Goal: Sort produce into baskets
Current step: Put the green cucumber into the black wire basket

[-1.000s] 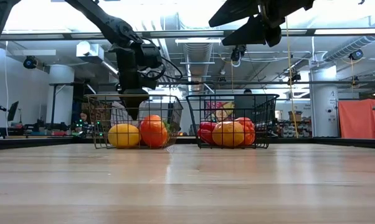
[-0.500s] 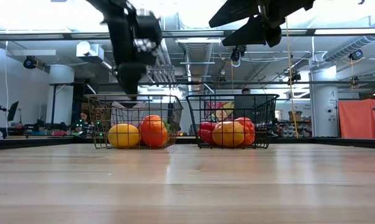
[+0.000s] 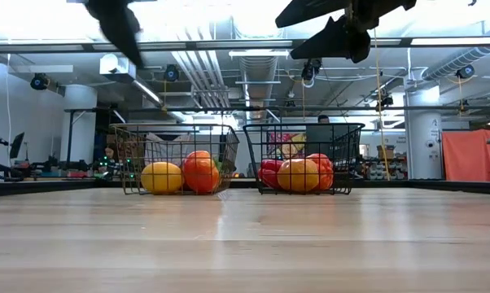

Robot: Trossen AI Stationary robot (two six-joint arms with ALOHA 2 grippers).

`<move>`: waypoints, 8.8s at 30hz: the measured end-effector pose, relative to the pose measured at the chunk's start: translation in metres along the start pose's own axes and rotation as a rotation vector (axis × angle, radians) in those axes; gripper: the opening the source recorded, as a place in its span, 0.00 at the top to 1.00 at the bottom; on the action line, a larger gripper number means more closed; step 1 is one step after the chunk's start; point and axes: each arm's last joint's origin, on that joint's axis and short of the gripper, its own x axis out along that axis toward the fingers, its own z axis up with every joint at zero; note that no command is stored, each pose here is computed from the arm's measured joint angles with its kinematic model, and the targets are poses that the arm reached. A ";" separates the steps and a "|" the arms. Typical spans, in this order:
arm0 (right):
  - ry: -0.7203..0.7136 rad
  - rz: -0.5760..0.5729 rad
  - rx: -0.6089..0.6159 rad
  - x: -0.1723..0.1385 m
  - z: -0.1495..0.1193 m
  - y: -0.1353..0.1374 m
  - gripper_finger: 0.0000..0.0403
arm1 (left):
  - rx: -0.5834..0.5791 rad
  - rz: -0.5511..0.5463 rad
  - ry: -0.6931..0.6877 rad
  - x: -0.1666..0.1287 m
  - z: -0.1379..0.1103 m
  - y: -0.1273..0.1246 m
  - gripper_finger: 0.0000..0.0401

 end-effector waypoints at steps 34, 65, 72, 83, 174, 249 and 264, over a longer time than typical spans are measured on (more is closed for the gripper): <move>0.008 0.030 -0.012 -0.001 0.000 0.002 0.14 | -0.577 0.042 0.415 0.027 -0.102 -0.150 0.35; 0.005 0.031 -0.023 -0.001 0.000 0.002 0.14 | -0.480 0.186 0.476 0.081 -0.120 -0.176 0.33; 0.005 0.030 -0.024 -0.001 0.000 0.002 0.14 | -0.445 0.145 0.450 0.082 -0.118 -0.179 0.33; 0.006 0.031 -0.024 -0.001 0.000 0.002 0.14 | -0.368 0.126 0.448 0.098 -0.122 -0.188 0.40; -0.284 0.223 -0.216 0.049 -0.016 0.090 0.56 | 0.185 -0.170 -1.158 0.051 -0.010 -0.122 0.49; 0.946 -0.446 -0.474 0.127 0.076 -0.249 0.55 | -0.019 -0.085 -0.682 0.024 -0.052 -0.075 0.29; 1.041 -0.479 -0.630 0.145 0.057 -0.259 0.55 | -0.010 -0.075 -0.677 0.025 -0.053 -0.075 0.29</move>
